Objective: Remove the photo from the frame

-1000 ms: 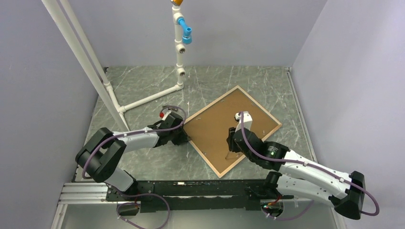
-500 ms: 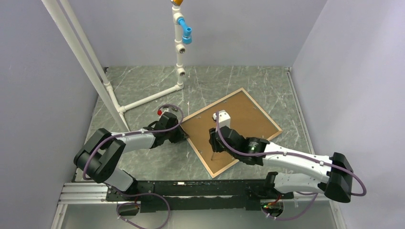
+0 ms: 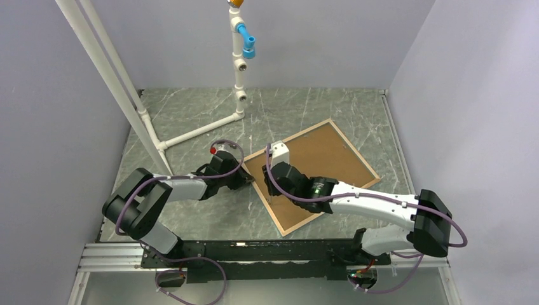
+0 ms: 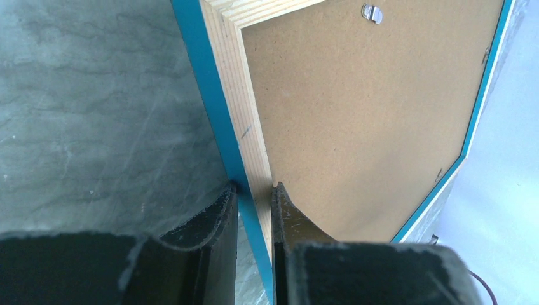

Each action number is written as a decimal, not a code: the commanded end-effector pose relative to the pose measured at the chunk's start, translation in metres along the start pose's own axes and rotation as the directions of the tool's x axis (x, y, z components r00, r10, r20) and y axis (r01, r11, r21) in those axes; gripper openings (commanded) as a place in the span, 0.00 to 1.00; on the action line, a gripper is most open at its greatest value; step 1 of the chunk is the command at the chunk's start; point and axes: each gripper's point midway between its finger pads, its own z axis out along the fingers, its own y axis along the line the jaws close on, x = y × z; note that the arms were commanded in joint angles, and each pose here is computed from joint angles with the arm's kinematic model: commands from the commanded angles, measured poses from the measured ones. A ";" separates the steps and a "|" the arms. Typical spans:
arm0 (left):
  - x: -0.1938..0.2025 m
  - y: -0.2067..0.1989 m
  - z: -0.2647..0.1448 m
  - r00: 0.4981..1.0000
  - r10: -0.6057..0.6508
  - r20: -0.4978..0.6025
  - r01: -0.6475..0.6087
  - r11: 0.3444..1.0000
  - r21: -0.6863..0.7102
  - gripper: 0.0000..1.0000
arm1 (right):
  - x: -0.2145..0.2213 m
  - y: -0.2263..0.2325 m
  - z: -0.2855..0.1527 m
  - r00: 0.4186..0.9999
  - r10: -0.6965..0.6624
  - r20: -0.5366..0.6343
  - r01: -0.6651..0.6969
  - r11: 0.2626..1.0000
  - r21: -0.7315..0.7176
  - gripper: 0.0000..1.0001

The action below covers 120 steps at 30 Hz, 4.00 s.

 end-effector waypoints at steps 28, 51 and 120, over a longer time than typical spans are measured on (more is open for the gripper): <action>0.043 0.064 -0.005 0.992 -0.015 -0.123 -0.005 0.987 -0.159 0.00 | -0.029 0.013 0.022 0.993 -0.051 0.105 0.042 0.996 0.083 0.00; 0.035 0.053 -0.009 0.993 0.015 -0.121 -0.030 0.992 -0.119 0.00 | -0.079 -0.034 -0.046 0.971 -0.022 0.240 -0.040 0.968 0.249 0.00; -0.020 -0.077 -0.298 0.892 0.336 0.303 -0.426 0.849 0.313 0.95 | 0.043 0.107 0.186 0.605 0.680 -0.416 -0.719 0.690 0.082 0.01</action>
